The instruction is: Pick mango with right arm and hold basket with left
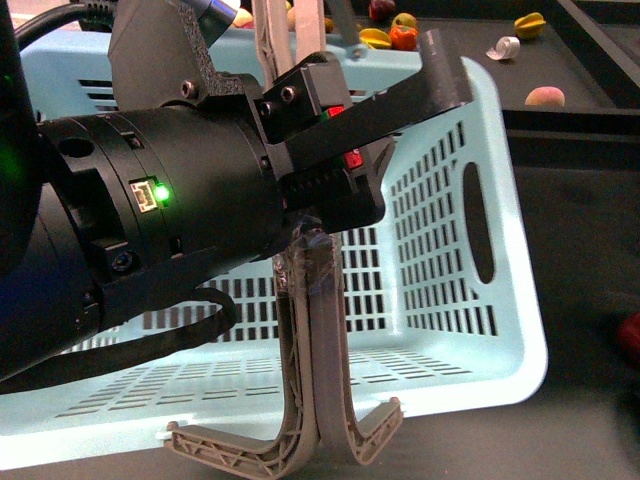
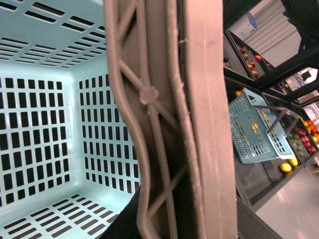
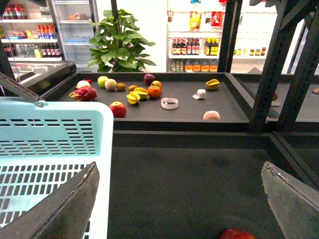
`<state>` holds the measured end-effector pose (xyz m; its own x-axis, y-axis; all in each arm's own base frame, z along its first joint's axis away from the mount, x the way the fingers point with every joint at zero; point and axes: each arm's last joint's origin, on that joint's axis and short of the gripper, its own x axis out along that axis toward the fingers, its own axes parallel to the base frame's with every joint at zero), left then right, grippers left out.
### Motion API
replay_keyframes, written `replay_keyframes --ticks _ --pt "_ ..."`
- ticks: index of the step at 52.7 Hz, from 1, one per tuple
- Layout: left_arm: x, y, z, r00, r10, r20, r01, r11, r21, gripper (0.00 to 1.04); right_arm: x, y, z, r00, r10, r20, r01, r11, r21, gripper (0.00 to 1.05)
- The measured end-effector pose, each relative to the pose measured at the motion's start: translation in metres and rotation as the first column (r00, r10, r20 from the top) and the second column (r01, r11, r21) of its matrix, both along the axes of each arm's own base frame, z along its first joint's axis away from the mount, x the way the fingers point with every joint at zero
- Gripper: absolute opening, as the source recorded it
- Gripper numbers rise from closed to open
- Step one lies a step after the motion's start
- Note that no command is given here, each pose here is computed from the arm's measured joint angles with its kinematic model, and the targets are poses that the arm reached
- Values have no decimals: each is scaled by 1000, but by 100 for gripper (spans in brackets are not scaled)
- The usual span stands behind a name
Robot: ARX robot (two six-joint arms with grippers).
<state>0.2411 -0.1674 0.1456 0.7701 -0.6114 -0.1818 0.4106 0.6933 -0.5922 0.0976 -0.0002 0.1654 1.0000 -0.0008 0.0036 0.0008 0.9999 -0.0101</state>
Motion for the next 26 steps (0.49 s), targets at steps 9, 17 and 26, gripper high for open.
replay_keyframes --ticks 9,17,26 --pt "2 3 -1 999 35 -2 -35 999 6 16 0 0 0 1000 0 0 0 1000 0 97" --pt "2 3 -1 999 37 0 -37 999 9 16 0 0 0 1000 0 0 0 1000 0 97" --pt "2 2 -1 1000 22 -2 -22 1000 5 16 1 -2 -2 993 -108 -41 107 994 -12 97"
